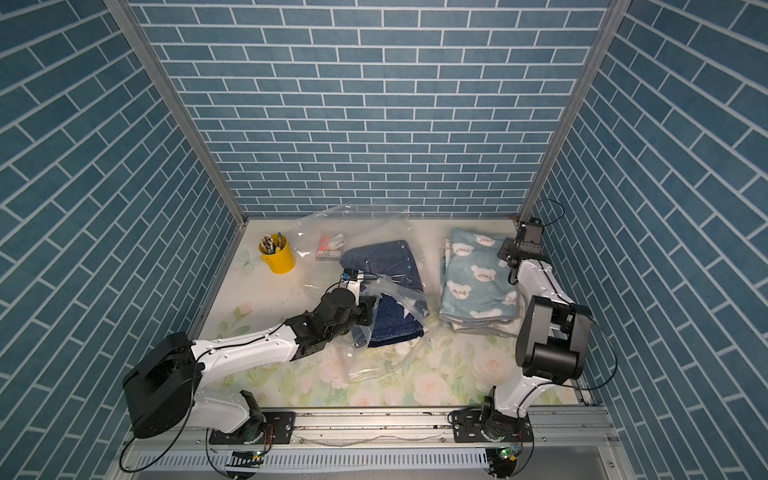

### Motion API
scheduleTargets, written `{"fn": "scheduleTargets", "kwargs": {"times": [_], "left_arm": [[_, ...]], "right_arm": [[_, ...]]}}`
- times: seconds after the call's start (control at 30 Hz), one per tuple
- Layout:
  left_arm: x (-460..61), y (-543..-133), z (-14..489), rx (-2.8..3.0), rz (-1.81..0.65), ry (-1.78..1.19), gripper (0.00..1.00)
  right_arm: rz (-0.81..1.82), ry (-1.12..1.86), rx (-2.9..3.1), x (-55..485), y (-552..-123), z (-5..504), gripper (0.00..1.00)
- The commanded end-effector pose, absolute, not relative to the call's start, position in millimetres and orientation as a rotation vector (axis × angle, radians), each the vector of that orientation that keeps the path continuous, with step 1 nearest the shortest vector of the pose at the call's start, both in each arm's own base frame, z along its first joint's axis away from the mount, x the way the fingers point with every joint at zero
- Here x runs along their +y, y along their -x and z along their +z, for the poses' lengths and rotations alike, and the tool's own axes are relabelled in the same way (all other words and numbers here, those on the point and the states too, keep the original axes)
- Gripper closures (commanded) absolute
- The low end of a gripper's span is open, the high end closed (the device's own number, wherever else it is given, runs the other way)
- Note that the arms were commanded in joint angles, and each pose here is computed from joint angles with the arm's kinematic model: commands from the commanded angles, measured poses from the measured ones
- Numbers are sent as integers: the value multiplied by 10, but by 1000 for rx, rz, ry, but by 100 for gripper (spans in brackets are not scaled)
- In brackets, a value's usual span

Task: Take the blanket out of the vacuum bag
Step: Place the blanket at the center of the board.

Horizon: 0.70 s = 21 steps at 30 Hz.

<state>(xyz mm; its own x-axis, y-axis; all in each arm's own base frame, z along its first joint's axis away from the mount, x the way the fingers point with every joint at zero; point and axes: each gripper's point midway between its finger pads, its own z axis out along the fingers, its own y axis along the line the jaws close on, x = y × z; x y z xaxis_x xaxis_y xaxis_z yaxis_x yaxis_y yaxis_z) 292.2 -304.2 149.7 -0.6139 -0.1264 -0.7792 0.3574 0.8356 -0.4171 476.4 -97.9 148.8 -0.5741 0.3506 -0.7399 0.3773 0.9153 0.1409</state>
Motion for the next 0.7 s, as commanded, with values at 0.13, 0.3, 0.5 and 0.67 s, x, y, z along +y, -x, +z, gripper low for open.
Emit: {"fn": "scheduleTargets", "kwargs": {"times": [0.13, 0.3, 0.5, 0.67], "left_arm": [[-3040, -2974, 1545, 2122, -686, -163, 100], [-3038, -2976, 1547, 2124, -684, -161, 100], [-2953, -2949, 1585, 2115, -669, -149, 100], [-2858, -2911, 1627, 2103, -658, -129, 99]], "right_arm": [[-116, -601, 2200, -1222, -4793, 1360, 100], [-44, -607, 2202, -1171, -4798, 1369, 69], [-61, -474, 2175, -744, -4683, 1880, 42], [-118, -406, 2134, -424, -4360, 2191, 34]]}}
